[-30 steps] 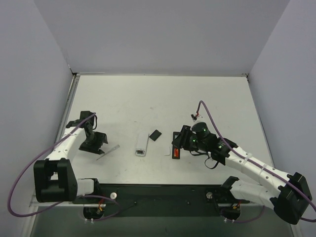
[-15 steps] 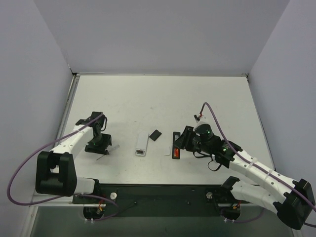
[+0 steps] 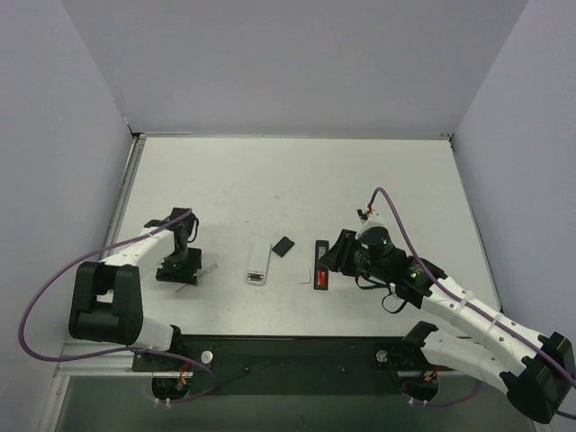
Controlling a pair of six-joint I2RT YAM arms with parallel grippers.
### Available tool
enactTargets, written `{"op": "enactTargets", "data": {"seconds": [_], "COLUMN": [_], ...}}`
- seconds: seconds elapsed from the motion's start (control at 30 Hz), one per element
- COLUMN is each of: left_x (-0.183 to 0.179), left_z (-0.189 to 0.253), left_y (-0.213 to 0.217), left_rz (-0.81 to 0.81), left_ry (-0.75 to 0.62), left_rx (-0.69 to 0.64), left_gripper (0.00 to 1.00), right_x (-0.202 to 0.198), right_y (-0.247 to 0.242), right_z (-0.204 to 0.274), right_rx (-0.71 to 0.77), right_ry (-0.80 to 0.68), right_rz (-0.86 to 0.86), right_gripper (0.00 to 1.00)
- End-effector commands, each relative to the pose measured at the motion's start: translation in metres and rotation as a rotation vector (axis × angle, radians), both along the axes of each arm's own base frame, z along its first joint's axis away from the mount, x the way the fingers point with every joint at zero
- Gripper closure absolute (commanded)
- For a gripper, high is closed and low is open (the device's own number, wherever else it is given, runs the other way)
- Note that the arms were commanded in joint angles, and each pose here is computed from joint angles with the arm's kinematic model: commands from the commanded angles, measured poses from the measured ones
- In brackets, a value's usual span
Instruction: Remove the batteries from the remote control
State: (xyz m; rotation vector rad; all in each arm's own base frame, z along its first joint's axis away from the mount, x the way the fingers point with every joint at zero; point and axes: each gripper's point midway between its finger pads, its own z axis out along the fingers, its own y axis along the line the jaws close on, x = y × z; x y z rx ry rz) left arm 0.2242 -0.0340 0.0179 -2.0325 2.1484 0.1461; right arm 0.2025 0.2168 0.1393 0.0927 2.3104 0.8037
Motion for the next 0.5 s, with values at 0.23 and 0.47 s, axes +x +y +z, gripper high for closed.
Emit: {"op": "enactTargets", "data": {"seconds": [0.23,0.47], "left_x": [-0.007,-0.018], "left_z": [-0.013,-0.015], "left_y": [-0.007,-0.008], "left_rz": [0.159,0.113], "left_ry": [0.046,0.037], "left_rx": [0.010,-0.002], "left_gripper": [0.60,0.98], "right_x": [0.004,0.002], "right_y": [-0.006,-0.007], "right_z": [-0.004,-0.007], "right_rx": [-0.034,-0.054], "right_ry": [-0.007,-0.006], "right_rz": [-0.013,0.005], "right_gripper": [0.65,0.64]}}
